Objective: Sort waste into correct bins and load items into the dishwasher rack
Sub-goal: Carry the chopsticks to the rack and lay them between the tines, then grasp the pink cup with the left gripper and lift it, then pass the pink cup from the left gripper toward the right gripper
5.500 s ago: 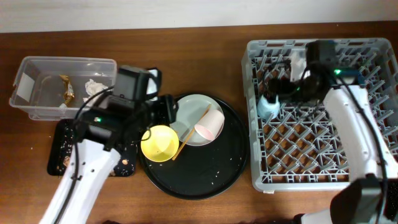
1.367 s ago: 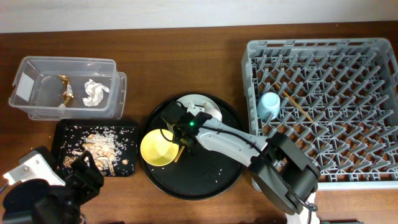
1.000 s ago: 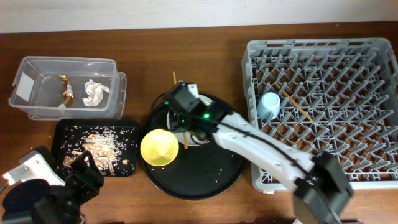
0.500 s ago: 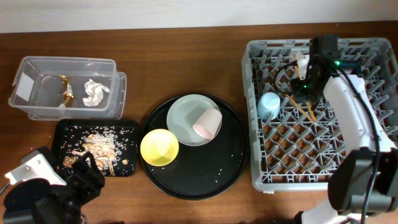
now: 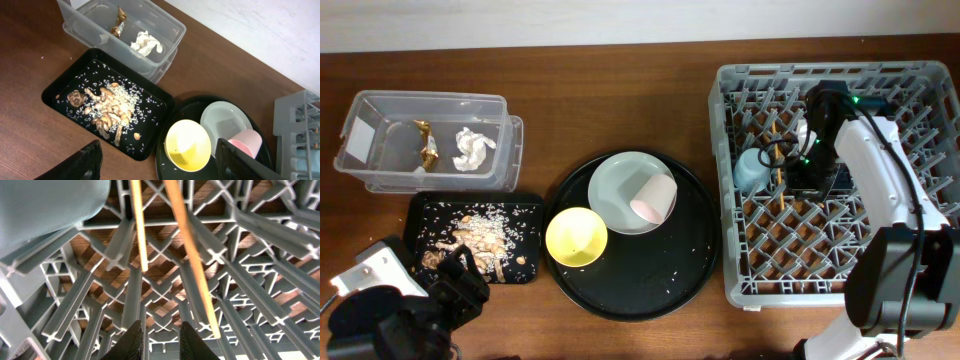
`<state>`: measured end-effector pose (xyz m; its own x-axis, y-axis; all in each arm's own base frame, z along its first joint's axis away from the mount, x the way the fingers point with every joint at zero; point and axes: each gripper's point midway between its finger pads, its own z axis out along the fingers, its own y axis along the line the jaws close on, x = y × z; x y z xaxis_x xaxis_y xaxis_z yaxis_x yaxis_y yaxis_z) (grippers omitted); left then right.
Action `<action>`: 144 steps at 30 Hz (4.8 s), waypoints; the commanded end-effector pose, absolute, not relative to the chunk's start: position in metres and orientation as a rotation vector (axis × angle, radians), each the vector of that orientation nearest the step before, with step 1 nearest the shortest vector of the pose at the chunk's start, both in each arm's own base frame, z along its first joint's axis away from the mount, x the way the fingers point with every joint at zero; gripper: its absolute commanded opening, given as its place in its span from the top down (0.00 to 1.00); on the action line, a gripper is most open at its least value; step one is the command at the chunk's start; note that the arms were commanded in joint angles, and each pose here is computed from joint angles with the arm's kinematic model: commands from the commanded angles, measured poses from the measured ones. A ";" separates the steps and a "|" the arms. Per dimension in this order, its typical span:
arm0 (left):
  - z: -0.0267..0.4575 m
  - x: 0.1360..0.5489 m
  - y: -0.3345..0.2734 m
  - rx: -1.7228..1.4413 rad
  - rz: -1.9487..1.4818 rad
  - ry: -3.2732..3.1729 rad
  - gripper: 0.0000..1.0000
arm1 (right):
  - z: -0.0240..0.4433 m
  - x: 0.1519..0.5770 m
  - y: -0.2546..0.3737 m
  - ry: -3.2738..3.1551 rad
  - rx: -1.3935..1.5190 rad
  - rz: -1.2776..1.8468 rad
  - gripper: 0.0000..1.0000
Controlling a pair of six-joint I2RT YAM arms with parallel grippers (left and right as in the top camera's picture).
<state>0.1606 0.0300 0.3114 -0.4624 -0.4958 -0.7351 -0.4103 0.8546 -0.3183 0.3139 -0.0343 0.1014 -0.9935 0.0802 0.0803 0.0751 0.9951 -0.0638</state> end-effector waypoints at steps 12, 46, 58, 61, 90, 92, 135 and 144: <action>0.309 0.161 0.030 -0.624 -0.103 2.130 0.28 | 0.085 0.316 -0.052 -3.058 -0.204 0.258 0.96; 0.104 0.335 -0.258 -0.157 -0.907 2.827 0.33 | 0.161 0.369 0.009 -3.249 -0.195 -0.341 0.02; 0.050 0.346 -0.241 -0.294 -0.856 2.696 0.34 | 0.161 0.369 0.009 -3.249 -0.195 -0.341 0.02; 0.058 0.359 -0.243 -0.285 -0.859 2.631 0.40 | 0.161 0.369 0.009 -3.248 -0.195 -0.341 0.02; 0.106 0.366 -0.265 -0.068 -1.127 2.482 1.00 | 0.161 0.369 0.009 -3.248 -0.195 -0.341 0.02; 0.172 0.361 -0.257 0.021 -1.220 2.326 1.00 | 0.161 0.369 0.009 -3.249 -0.195 -0.341 0.02; 0.353 0.283 -0.208 0.470 -1.803 1.865 1.00 | 0.311 0.290 0.241 -2.321 1.381 -2.322 0.19; 0.352 0.275 -0.217 0.504 -1.827 1.870 1.00 | 0.316 0.290 0.247 -2.275 1.454 -2.368 0.24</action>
